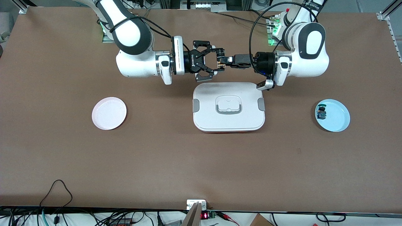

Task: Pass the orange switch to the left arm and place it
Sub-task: 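Grasp the switch with the left gripper and open the right gripper, then lower the switch into the blue dish while the right gripper withdraws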

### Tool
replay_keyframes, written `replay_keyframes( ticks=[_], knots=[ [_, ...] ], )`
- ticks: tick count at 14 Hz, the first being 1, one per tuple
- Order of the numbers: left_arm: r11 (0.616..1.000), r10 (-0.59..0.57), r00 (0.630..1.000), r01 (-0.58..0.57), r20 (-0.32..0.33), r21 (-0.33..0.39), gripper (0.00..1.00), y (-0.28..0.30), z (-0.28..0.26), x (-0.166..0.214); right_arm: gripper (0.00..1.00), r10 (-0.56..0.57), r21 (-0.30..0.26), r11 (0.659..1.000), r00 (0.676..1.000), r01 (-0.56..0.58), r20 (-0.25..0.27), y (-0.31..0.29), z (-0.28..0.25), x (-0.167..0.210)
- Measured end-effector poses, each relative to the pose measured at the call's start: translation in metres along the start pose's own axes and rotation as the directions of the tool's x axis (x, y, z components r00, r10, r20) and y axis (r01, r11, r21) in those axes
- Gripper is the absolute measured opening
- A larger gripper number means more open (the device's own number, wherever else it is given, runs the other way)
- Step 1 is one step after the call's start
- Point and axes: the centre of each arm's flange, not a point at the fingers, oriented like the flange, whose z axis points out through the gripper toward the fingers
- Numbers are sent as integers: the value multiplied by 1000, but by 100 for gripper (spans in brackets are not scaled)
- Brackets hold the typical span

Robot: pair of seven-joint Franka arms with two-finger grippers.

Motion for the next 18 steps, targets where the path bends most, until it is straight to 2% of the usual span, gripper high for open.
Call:
replay_keyframes(
  ticks=[3,4,6,7,10,12,14,15,16,18],
  knots=[
    [1000,0,1000,0,0,0,41,0,0,0,73,0,0,1000,1000,0,0,0,0,0],
    [1000,1,1000,-1,0,0,41,0,0,0,77,1,1,1000,1000,-1,0,0,0,-1],
    [1000,3,1000,-3,0,0,41,1,0,0,96,7,2,1000,1000,-7,4,0,1,-4],
    [1000,3,1000,-3,0,0,41,1,0,0,100,8,2,1000,1000,-8,5,0,1,-5],
    [1000,12,1000,-12,7,20,41,0,0,-1,100,10,-6,1000,1000,-10,5,4,-2,-6],
    [993,48,999,-50,18,107,41,-2,-6,2,100,10,-12,1000,1000,-10,3,8,-9,-6],
    [965,105,993,-116,55,237,41,-2,-21,5,100,12,-27,1000,1000,-12,-3,16,-22,-5],
    [924,155,984,-176,89,340,41,3,-35,9,100,15,-23,1000,1000,-15,-12,22,-33,-5],
    [884,189,975,-222,119,411,41,9,-45,11,100,19,-18,1000,1000,-19,-19,25,-41,-7],
    [767,238,947,-320,216,556,41,24,-65,13,100,27,-5,1000,999,-27,-34,32,-59,-10]
  ],
)
